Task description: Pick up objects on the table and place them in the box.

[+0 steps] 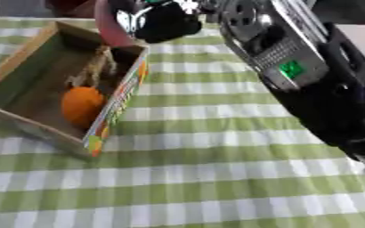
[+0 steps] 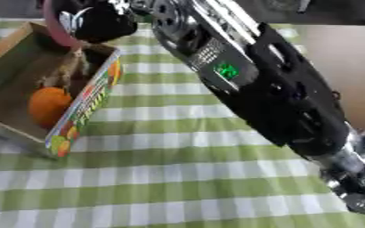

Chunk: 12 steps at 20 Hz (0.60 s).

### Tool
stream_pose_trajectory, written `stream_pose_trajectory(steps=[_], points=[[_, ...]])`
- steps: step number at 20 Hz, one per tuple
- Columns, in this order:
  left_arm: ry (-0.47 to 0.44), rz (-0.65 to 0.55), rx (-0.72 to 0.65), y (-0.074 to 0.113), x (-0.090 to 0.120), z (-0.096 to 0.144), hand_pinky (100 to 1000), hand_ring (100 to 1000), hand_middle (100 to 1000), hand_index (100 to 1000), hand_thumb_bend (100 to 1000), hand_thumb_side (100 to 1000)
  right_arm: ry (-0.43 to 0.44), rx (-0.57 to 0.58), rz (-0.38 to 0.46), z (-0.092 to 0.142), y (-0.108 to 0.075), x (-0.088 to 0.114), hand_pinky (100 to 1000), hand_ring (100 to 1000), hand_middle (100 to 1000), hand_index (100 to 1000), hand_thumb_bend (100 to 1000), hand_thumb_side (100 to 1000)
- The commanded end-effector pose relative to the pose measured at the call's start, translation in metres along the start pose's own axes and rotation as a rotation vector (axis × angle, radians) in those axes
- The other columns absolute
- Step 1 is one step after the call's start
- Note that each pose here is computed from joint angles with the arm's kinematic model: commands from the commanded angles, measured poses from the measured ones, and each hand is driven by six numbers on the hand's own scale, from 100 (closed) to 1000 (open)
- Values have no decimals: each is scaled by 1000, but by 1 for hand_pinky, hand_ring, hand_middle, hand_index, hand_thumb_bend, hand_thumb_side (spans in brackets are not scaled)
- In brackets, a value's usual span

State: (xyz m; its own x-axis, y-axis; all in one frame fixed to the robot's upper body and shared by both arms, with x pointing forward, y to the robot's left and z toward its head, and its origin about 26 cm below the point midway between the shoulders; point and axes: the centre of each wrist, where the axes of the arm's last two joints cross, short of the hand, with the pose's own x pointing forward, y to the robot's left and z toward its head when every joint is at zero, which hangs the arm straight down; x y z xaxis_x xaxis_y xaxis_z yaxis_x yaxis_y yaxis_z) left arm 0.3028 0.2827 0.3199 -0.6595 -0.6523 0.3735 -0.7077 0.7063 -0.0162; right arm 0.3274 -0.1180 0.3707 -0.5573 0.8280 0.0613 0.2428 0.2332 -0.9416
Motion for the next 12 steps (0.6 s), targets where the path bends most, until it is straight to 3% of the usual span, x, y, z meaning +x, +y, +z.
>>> stream_pose_trajectory(steps=[1, 6, 12], points=[[-52, 7, 8, 3, 9, -11, 768, 760, 753, 867, 100, 982, 27, -61, -15, -14, -8, -1, 648, 619, 449, 541, 100, 359], [-68, 29, 11, 1, 13, -14, 768, 761, 753, 867, 100, 983, 67, -122, -36, -36, -1, 0, 651, 621, 448, 542, 100, 347], [-77, 54, 11, -2, 17, -17, 769, 761, 753, 867, 100, 984, 147, -157, -61, -59, 25, -3, 654, 633, 457, 551, 100, 340]])
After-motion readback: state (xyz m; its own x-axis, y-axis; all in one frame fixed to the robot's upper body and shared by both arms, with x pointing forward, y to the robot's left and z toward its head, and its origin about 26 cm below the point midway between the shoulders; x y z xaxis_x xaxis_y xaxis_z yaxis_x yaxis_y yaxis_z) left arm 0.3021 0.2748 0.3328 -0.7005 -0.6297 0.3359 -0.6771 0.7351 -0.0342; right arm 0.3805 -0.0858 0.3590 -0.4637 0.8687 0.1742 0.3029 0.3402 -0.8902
